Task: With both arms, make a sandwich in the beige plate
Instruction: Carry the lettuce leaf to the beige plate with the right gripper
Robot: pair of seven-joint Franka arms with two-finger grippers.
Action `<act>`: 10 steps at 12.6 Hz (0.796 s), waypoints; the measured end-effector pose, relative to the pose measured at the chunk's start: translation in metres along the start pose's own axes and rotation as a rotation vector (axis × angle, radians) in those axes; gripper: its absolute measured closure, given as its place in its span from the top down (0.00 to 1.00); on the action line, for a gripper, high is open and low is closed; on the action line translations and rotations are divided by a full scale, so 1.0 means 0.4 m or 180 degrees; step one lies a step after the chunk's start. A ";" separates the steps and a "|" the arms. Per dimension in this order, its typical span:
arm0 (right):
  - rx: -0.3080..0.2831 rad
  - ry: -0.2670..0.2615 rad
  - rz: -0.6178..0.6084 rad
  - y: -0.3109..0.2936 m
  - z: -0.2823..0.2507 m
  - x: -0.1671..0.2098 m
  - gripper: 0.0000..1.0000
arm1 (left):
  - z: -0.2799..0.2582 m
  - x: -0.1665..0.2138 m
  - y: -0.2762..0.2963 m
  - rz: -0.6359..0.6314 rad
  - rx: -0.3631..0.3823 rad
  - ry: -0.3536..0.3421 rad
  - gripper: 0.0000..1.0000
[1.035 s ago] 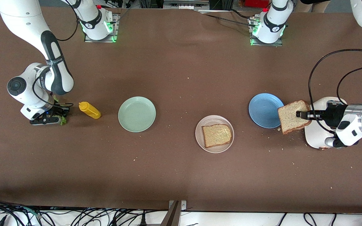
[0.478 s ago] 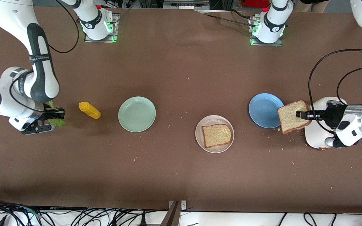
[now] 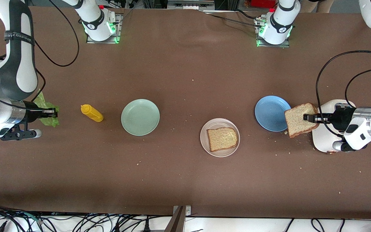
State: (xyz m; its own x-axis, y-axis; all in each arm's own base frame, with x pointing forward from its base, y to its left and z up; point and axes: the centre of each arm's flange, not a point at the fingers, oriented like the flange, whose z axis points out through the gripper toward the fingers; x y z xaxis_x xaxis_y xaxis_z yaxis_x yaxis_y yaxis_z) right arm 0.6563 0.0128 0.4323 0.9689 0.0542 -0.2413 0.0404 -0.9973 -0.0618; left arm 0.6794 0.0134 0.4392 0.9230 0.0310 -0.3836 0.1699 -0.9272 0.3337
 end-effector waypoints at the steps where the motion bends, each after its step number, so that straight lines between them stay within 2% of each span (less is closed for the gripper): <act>1: -0.0032 0.0018 0.0144 -0.085 -0.029 -0.002 0.05 | 0.000 0.000 0.000 0.0000 0.0000 -0.0001 0.08; 4: -0.0128 0.0173 0.0709 -0.382 -0.064 -0.026 0.05 | 0.001 0.001 0.000 -0.0001 0.0000 -0.0002 0.08; 6: -0.0062 0.0350 0.1144 -0.550 -0.047 -0.036 0.05 | 0.002 0.001 0.000 0.0000 0.0000 -0.0002 0.08; 10: 0.0626 0.0520 0.2259 -0.743 0.055 0.018 0.05 | 0.001 0.002 0.000 0.0001 0.0000 -0.0001 0.08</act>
State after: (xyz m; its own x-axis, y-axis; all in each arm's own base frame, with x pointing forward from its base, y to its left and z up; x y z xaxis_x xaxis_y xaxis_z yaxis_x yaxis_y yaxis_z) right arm 0.6460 0.3108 0.4278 0.7705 -0.6214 -0.1420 -0.6366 -0.7618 -0.1204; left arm 0.6799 0.0132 0.4385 0.9229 0.0308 -0.3837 0.1697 -0.9272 0.3338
